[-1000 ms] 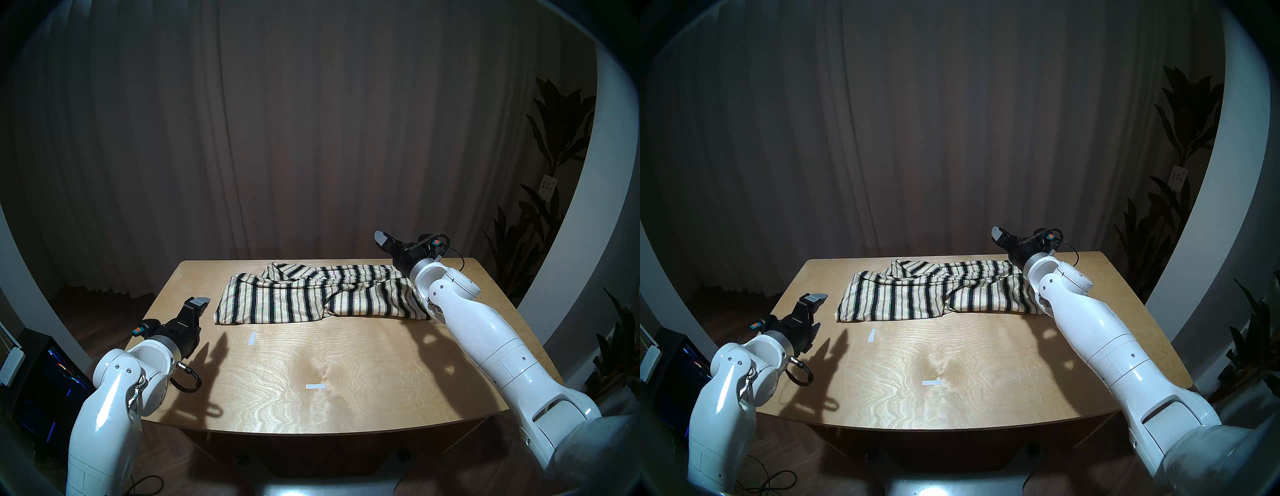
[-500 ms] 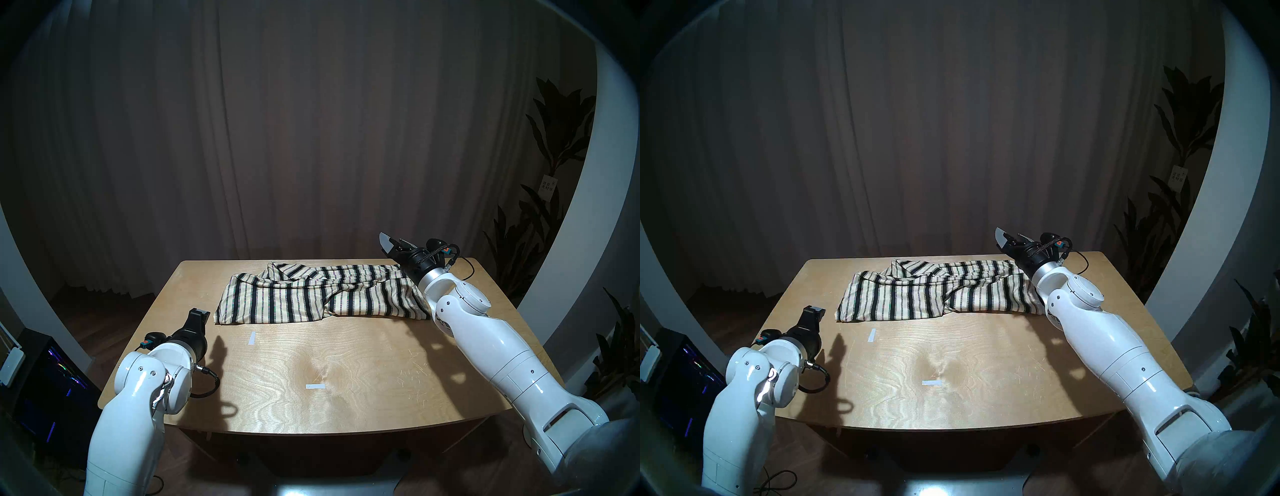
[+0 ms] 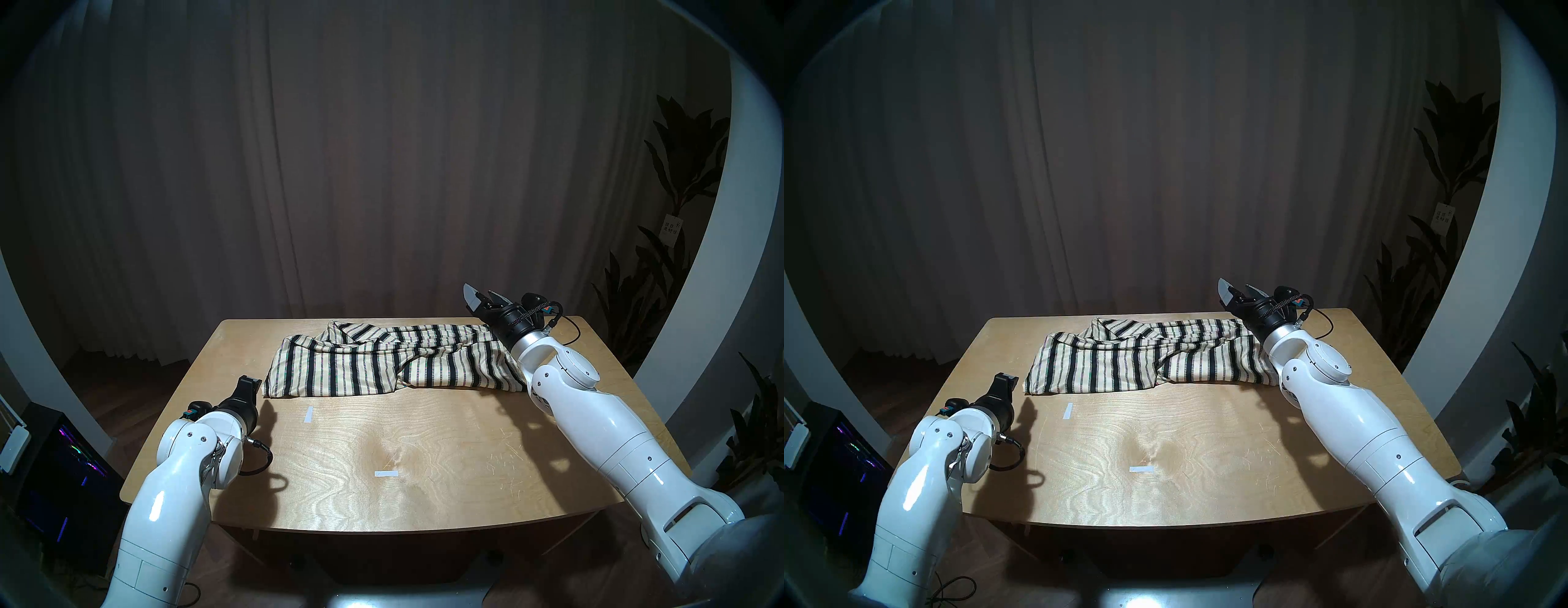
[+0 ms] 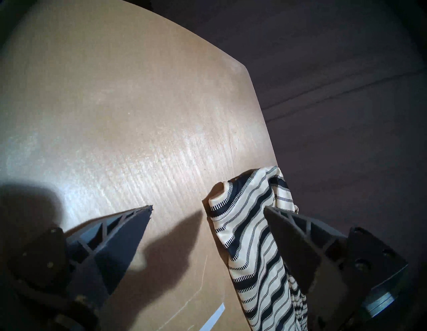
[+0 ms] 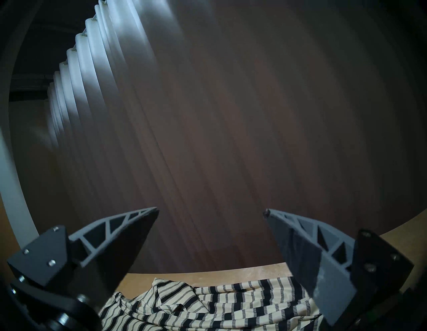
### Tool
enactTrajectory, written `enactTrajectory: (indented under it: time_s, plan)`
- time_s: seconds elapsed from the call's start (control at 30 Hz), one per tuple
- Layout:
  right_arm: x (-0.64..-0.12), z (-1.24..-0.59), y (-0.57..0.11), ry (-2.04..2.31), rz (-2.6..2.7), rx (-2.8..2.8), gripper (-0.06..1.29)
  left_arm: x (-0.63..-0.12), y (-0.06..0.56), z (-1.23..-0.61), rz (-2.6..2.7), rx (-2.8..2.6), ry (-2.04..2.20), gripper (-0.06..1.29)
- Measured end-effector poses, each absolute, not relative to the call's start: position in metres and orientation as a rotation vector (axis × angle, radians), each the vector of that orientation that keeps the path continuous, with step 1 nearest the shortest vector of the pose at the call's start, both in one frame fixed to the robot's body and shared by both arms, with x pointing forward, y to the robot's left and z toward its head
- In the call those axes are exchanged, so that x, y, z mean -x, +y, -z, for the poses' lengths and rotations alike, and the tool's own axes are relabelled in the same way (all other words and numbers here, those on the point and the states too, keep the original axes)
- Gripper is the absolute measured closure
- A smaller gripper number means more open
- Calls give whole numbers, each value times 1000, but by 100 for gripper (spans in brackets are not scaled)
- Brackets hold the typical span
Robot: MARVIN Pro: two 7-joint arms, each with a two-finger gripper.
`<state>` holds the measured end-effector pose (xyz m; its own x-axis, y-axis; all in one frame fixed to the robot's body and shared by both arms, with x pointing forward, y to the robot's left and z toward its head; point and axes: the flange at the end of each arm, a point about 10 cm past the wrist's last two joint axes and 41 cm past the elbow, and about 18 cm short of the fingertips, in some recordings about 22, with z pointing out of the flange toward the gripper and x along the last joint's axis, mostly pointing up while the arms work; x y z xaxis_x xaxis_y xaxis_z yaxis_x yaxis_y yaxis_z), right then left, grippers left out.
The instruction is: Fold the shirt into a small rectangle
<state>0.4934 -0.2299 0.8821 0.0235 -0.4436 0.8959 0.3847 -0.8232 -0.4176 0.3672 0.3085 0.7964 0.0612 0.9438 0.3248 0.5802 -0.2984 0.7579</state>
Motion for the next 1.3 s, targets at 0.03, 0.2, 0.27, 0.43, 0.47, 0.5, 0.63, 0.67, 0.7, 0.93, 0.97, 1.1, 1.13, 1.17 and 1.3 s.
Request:
enactTrajectory:
  time_s: [0.03, 0.2, 0.27, 0.43, 0.47, 0.5, 0.63, 0.67, 0.7, 0.93, 0.97, 1.1, 1.13, 1.17, 1.3]
  plan:
    - [-493, -882, -229, 60, 1858, 1730, -1, -370, 309, -797, -1128, -1918, 1512, 2]
    - [-494, -882, -227, 61, 1865, 1723, -1, -386, 308, -796, -1107, -1932, 1477, 2]
    - [-495, -882, -226, 63, 1867, 1722, -1, -391, 307, -796, -1101, -1938, 1464, 2]
    - [-496, -882, -224, 74, 1874, 1723, -1, -404, 305, -796, -1082, -1956, 1436, 2]
    - [-496, -882, -224, 77, 1876, 1724, -1, -407, 305, -797, -1076, -1960, 1432, 2]
    - [-496, -882, -224, 81, 1879, 1725, -1, -409, 305, -796, -1070, -1964, 1429, 2]
    - [-497, -882, -223, 93, 1888, 1726, -1, -418, 305, -797, -1048, -1981, 1420, 2]
    - [-497, -882, -223, 97, 1891, 1727, -1, -420, 304, -797, -1041, -1986, 1415, 2]
    - [-497, -882, -223, 99, 1893, 1727, -1, -422, 304, -797, -1038, -1990, 1412, 2]
    - [-497, -886, -221, 112, 1908, 1724, -1, -436, 299, -796, -1010, -2013, 1392, 2]
    - [-497, -887, -220, 113, 1911, 1722, -1, -439, 298, -796, -1007, -2016, 1388, 2]
    - [-495, -889, -218, 116, 1917, 1717, -1, -450, 293, -795, -999, -2028, 1372, 2]
    - [-495, -889, -218, 117, 1918, 1716, -1, -453, 292, -795, -1000, -2033, 1368, 2]
    - [-494, -890, -217, 117, 1919, 1716, -1, -456, 290, -794, -1001, -2038, 1363, 2]
    - [-491, -891, -214, 122, 1923, 1714, -1, -472, 285, -793, -1008, -2055, 1344, 2]
